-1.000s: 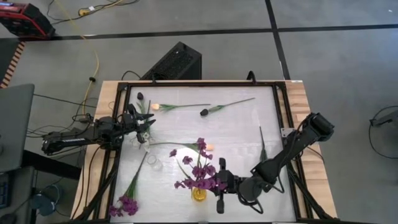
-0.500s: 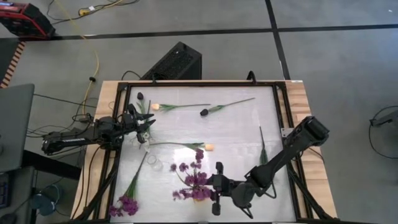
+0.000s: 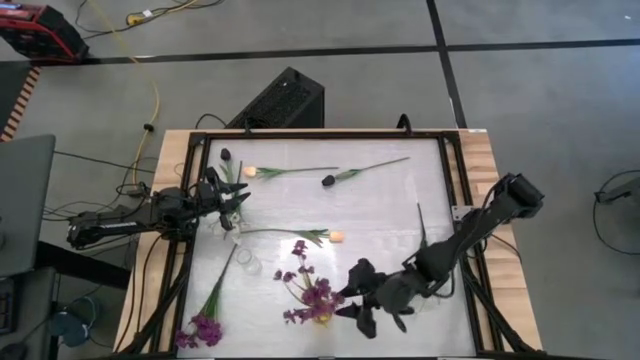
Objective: Sort flowers into vase by color
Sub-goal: Put the purple flowers into the yellow vase
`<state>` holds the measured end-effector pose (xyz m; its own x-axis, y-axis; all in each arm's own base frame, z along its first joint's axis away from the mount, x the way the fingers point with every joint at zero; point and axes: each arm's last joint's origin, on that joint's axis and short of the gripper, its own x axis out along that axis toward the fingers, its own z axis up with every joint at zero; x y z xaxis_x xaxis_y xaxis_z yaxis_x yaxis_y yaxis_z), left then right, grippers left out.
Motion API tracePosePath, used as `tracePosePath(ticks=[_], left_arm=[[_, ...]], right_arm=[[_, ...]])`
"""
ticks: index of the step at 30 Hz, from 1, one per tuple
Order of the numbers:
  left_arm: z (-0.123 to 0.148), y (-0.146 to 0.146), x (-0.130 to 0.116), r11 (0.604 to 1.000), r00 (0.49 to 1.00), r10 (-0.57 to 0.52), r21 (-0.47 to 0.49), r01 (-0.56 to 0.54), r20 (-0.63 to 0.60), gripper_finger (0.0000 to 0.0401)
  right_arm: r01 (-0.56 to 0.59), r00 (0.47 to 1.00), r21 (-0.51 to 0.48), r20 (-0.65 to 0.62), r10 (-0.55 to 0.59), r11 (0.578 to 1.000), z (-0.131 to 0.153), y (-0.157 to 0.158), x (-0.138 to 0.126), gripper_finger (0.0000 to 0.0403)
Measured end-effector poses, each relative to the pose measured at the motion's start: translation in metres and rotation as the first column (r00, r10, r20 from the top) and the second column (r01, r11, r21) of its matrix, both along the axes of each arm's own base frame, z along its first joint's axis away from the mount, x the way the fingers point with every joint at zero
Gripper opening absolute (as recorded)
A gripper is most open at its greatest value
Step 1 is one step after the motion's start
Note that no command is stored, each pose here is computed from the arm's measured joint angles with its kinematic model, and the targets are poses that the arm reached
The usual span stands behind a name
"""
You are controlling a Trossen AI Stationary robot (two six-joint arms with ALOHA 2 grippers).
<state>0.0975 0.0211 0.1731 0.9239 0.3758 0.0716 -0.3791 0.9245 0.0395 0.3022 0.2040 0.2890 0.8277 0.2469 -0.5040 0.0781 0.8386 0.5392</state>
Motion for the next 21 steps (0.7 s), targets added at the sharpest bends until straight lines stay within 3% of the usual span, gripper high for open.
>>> tracePosePath(ticks=[4, 7, 12, 15, 21], left_arm=[[0.000, 0.000, 0.000, 1.000, 1.000, -0.001, -0.001, 0.001, -0.001, 0.0116], [-0.001, 0.000, 0.000, 1.000, 1.000, -0.018, -0.002, 0.018, -0.013, 0.0116], [0.006, -0.001, -0.001, 0.998, 0.999, -0.030, -0.051, 0.029, -0.019, 0.0116], [0.022, -0.002, -0.005, 0.995, 0.998, -0.046, -0.090, 0.049, 0.043, 0.0116], [0.059, -0.006, -0.016, 0.974, 0.988, -0.146, -0.170, 0.151, 0.043, 0.0116]], right_arm=[[-0.034, 0.985, 0.108, -0.163, 0.052, 0.994, 0.007, -0.014, -0.014, 0.0230], [-0.040, 0.964, 0.095, -0.258, 0.063, 0.995, 0.005, -0.023, -0.021, 0.0227], [-0.016, 0.944, 0.029, -0.328, 0.025, 0.999, 0.007, -0.043, -0.027, 0.0226], [-0.021, 0.928, -0.037, -0.373, 0.006, 0.999, 0.004, -0.056, -0.026, 0.0226], [-0.100, 0.928, -0.168, -0.372, 0.030, 0.981, 0.002, -0.080, -0.019, 0.0226]])
